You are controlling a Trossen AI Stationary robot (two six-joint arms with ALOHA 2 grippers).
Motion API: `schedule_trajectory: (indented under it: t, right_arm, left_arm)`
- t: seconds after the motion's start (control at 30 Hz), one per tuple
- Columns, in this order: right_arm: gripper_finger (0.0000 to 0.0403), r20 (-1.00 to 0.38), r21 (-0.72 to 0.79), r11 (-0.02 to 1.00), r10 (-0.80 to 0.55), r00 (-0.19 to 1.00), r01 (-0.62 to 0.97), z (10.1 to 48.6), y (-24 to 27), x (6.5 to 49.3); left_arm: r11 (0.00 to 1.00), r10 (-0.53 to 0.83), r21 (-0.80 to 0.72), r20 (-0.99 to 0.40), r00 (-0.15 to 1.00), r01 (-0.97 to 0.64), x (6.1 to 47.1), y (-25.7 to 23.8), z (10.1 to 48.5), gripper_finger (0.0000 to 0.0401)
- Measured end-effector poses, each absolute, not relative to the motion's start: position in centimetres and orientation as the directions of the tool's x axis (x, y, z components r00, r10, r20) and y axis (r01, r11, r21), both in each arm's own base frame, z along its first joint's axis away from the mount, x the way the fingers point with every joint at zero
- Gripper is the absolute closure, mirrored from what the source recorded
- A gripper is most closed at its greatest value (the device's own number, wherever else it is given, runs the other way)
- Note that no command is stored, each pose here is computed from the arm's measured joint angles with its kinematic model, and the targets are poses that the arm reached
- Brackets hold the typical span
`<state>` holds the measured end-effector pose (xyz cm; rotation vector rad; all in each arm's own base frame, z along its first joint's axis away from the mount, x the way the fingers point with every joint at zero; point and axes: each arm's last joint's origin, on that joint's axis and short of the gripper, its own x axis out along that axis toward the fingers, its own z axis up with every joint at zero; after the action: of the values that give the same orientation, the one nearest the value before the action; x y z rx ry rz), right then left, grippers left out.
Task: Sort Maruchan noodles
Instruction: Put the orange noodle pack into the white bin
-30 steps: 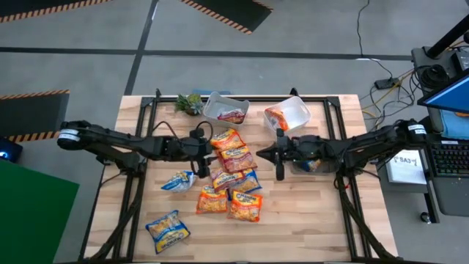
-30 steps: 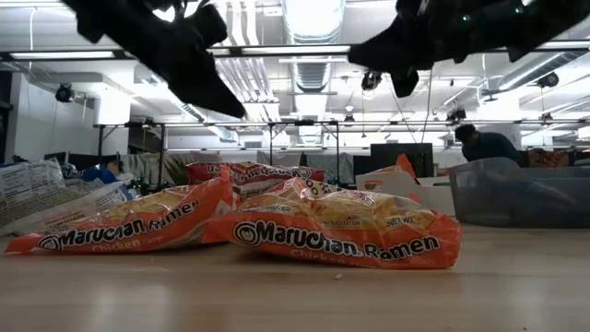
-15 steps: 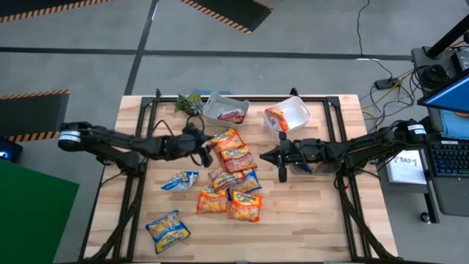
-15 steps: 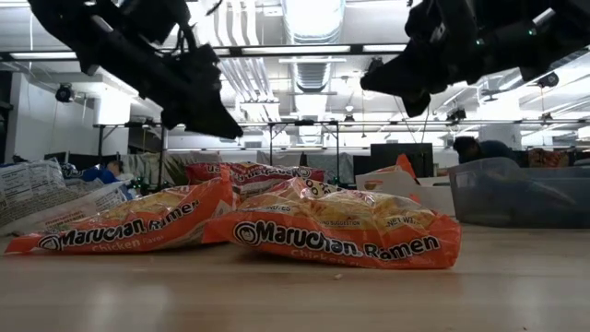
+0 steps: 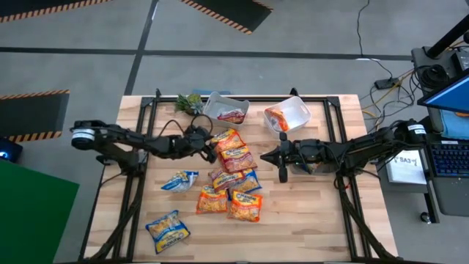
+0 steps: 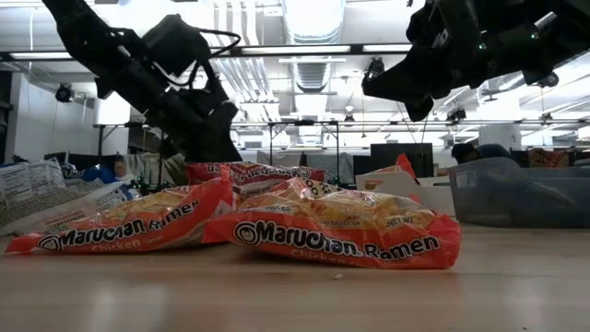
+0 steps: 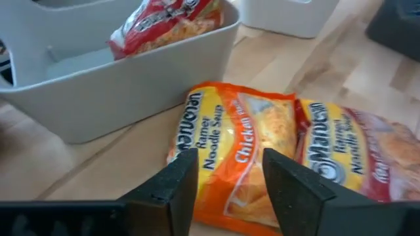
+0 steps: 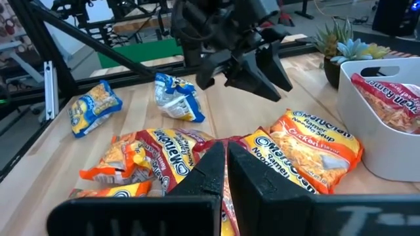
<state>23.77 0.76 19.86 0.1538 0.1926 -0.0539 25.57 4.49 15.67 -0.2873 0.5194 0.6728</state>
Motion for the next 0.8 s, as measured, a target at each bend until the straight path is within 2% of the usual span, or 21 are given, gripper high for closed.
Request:
schedule_trajectory:
  t: [0.2,0.4,0.63,0.8]
  right_arm:
    - [0.0394,-0.195,0.147,0.987,-0.039,0.980,0.068,19.9,0.8,23.8]
    - [0.0394,-0.195,0.156,0.985,-0.039,0.980,0.070,19.9,0.8,23.8]
    - [0.0394,-0.195,0.163,0.984,-0.038,0.980,0.071,19.9,0.8,23.8]
    - [0.0394,-0.195,0.164,0.984,-0.038,0.980,0.071,19.9,0.8,23.8]
  left_arm:
    - [0.726,0.532,-0.048,-0.593,0.604,-0.686,25.9,5.4,13.5,0.0203]
    - [0.754,0.525,-0.022,-0.582,0.621,-0.657,27.1,5.7,11.5,0.0191]
    - [0.749,0.521,-0.028,-0.592,0.615,-0.662,27.4,5.8,10.4,0.0199]
    - [0.764,0.513,-0.009,-0.597,0.617,-0.645,27.4,5.7,10.4,0.0240]
